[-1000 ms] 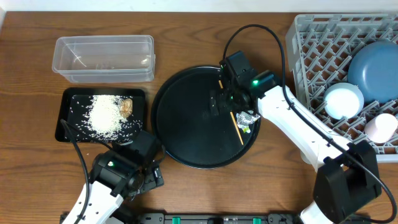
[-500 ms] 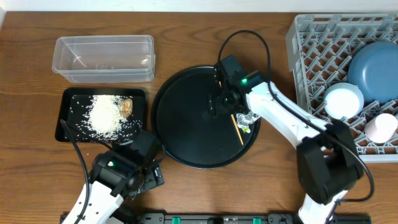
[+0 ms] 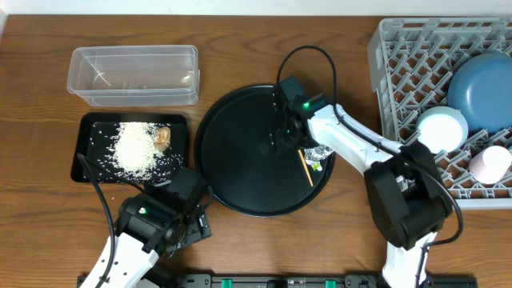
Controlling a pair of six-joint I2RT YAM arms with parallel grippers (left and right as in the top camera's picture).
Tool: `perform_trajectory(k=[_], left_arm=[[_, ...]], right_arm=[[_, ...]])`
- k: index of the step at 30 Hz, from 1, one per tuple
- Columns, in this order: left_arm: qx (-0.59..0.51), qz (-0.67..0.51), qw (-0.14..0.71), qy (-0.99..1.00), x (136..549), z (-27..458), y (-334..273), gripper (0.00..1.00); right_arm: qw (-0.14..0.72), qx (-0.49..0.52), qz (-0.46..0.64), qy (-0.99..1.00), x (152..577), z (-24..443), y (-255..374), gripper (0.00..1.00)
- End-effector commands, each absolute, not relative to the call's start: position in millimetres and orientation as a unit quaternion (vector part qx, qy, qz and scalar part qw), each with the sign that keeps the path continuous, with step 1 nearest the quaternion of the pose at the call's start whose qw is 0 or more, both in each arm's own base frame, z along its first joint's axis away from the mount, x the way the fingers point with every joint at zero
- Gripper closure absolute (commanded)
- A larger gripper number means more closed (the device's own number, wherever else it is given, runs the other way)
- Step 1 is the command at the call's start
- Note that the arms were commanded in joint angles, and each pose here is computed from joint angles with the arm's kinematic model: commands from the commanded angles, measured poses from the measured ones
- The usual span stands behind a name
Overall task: Sort waste into correct bins and load items into the dishwasher rack
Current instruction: 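Move the right gripper to the wooden chopstick on the round tray and grasp, then lift the chopstick with the right gripper toward the dish rack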
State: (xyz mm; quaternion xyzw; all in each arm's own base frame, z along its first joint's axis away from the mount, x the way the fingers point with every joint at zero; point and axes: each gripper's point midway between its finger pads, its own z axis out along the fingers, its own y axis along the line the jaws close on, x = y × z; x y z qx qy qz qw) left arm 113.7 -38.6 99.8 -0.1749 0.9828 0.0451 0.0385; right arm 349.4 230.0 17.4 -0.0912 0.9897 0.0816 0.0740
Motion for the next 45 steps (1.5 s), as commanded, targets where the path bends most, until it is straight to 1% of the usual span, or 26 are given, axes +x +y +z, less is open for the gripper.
perform_trajectory(k=[1,4,5,9,10,18,26,34,45], left_arm=[[-0.181,0.055,0.045,0.981,115.3,100.5,-34.2,0.02],[-0.181,0.055,0.045,0.981,115.3,100.5,-34.2,0.02],[-0.181,0.055,0.045,0.981,115.3,100.5,-34.2,0.02],[-0.181,0.055,0.045,0.981,115.3,100.5,-34.2,0.02],[-0.181,0.055,0.045,0.981,115.3,100.5,-34.2,0.02],[-0.181,0.055,0.045,0.981,115.3,100.5,-34.2,0.02],[-0.181,0.055,0.045,0.981,115.3,100.5,-34.2,0.02],[-0.181,0.055,0.045,0.981,115.3,100.5,-34.2,0.02],[-0.181,0.055,0.045,0.981,115.3,100.5,-34.2,0.02]], right_arm=[[0.069,-0.098,0.065,0.991,349.2,7.7,225.5,0.26],[0.066,-0.098,0.063,0.991,348.6,5.2,225.2,0.27],[0.066,-0.098,0.063,0.991,348.1,5.0,225.5,0.29],[0.065,-0.102,0.063,0.991,345.9,4.7,228.3,0.47],[0.064,-0.103,0.063,0.991,345.1,4.7,229.0,0.49],[0.059,-0.116,0.062,0.990,336.3,4.1,237.8,0.52],[0.063,-0.118,0.043,0.990,329.7,3.5,242.8,0.62],[0.064,-0.131,0.035,0.989,322.2,3.1,250.3,0.62],[0.072,-0.118,0.017,0.990,324.8,3.1,245.2,0.60]])
